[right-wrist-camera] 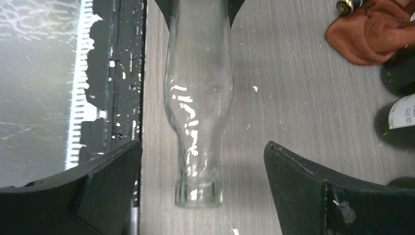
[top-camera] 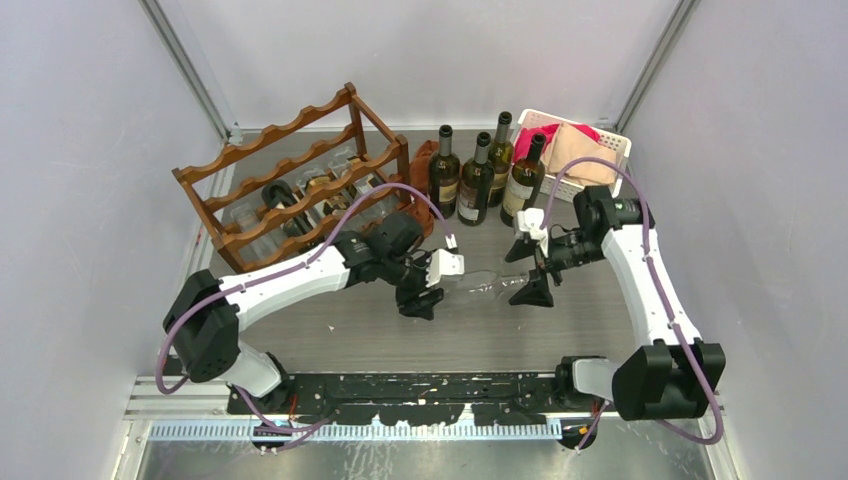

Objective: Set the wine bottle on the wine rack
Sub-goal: Pick up the wine bottle from the center of the board.

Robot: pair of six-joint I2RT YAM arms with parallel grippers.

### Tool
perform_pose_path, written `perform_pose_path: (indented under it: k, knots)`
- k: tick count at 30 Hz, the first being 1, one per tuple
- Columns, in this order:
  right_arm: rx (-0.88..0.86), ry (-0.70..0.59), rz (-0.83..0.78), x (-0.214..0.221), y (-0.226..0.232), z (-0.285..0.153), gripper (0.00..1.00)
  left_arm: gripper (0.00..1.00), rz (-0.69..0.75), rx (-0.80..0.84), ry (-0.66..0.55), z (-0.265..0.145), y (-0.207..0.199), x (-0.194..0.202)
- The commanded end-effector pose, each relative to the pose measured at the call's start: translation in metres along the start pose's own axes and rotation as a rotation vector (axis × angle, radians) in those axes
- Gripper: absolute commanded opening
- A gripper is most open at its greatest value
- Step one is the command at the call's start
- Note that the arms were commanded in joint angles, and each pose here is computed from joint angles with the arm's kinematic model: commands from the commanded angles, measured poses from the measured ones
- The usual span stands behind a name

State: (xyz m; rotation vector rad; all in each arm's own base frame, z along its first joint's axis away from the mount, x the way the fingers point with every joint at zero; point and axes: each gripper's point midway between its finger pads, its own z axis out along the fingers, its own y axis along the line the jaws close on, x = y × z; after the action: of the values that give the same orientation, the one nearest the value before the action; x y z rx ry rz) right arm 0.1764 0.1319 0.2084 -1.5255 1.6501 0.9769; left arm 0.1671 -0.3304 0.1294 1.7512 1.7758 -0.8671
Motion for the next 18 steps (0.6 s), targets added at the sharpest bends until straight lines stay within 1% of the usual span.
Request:
perform_pose_path:
  k: [1,2,4,8,12,15,18]
  knots:
    - [0.094,-0.021,-0.134,-0.016,-0.018,0.013,1.00,0.00,0.076,0.001,-0.052,-0.005,0.000,-0.032]
    - [0.124,-0.017,-0.112,-0.017,-0.022,0.018,1.00,0.00,0.078,0.000,-0.048,-0.005,0.000,-0.033]
    - [0.154,-0.011,-0.139,-0.017,-0.024,0.027,1.00,0.00,0.084,0.000,-0.048,-0.005,0.001,-0.035]
    - [0.103,-0.008,-0.153,-0.011,-0.010,0.040,1.00,0.00,0.093,-0.008,-0.053,-0.006,0.002,-0.038]
    - [0.100,-0.001,-0.148,-0.008,-0.007,0.041,0.97,0.00,0.097,-0.008,-0.053,-0.007,0.001,-0.037]
    - [0.097,0.000,-0.146,-0.007,-0.005,0.041,0.92,0.00,0.097,-0.009,-0.053,-0.007,0.000,-0.036]
    - [0.090,-0.004,-0.146,-0.007,-0.003,0.042,0.85,0.00,0.097,-0.011,-0.051,-0.008,0.001,-0.035]
